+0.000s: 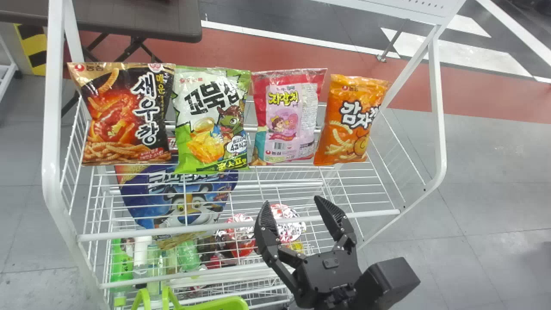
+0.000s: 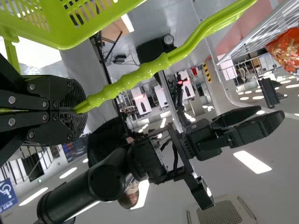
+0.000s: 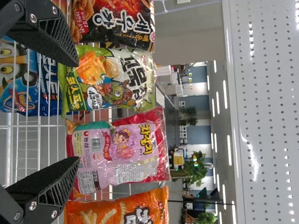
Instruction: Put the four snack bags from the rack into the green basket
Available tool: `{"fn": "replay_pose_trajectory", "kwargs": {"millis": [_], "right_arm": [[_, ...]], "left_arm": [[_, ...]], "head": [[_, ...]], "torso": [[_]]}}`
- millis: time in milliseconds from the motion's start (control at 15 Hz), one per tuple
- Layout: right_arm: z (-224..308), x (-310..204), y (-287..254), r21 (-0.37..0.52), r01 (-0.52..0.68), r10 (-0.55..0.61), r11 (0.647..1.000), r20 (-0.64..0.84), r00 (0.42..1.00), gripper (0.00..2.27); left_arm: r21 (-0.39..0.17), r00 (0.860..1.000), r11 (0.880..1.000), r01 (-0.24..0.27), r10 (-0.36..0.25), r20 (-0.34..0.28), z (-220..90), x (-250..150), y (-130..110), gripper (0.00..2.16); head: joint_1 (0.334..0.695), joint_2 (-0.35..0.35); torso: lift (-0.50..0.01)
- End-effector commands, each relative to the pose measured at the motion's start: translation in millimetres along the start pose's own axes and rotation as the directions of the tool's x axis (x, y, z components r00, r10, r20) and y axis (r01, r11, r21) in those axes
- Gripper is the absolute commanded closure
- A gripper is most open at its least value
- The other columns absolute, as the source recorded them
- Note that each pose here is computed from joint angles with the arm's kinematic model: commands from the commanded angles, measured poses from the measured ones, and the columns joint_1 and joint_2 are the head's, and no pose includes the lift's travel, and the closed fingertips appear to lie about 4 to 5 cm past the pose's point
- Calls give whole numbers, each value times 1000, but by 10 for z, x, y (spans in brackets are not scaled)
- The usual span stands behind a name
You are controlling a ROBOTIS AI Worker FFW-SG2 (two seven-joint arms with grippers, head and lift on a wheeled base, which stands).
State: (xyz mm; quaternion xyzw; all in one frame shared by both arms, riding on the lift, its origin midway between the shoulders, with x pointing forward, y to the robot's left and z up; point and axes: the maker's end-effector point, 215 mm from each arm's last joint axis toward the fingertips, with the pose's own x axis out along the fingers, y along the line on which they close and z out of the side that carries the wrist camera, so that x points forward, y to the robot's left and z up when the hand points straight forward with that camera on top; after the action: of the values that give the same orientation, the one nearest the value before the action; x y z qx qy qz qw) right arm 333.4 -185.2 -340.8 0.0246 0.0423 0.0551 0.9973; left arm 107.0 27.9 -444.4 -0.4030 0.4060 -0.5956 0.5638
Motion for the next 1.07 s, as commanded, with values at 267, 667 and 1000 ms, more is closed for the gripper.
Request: {"fn": "replay_pose_trajectory", "kwargs": {"millis": [267,667,1000], "right_arm": [[72,41,11,-5,-2,2,1000,17,1000,110],[80,85,-7,-13,-2,2,1000,18,1000,113],[158,682,75,-28,-26,27,999,45,999,113]], "left_arm": [[13,1000,1000,14,-14,4,13,4,-10,2132],[33,1000,999,21,-21,7,44,18,-24,2132],[24,999,999,47,-46,-15,69,126,42,2132]], "head": [[695,-350],[695,-350],[695,-350]], "torso": [[-6],[-6],[-6]]}}
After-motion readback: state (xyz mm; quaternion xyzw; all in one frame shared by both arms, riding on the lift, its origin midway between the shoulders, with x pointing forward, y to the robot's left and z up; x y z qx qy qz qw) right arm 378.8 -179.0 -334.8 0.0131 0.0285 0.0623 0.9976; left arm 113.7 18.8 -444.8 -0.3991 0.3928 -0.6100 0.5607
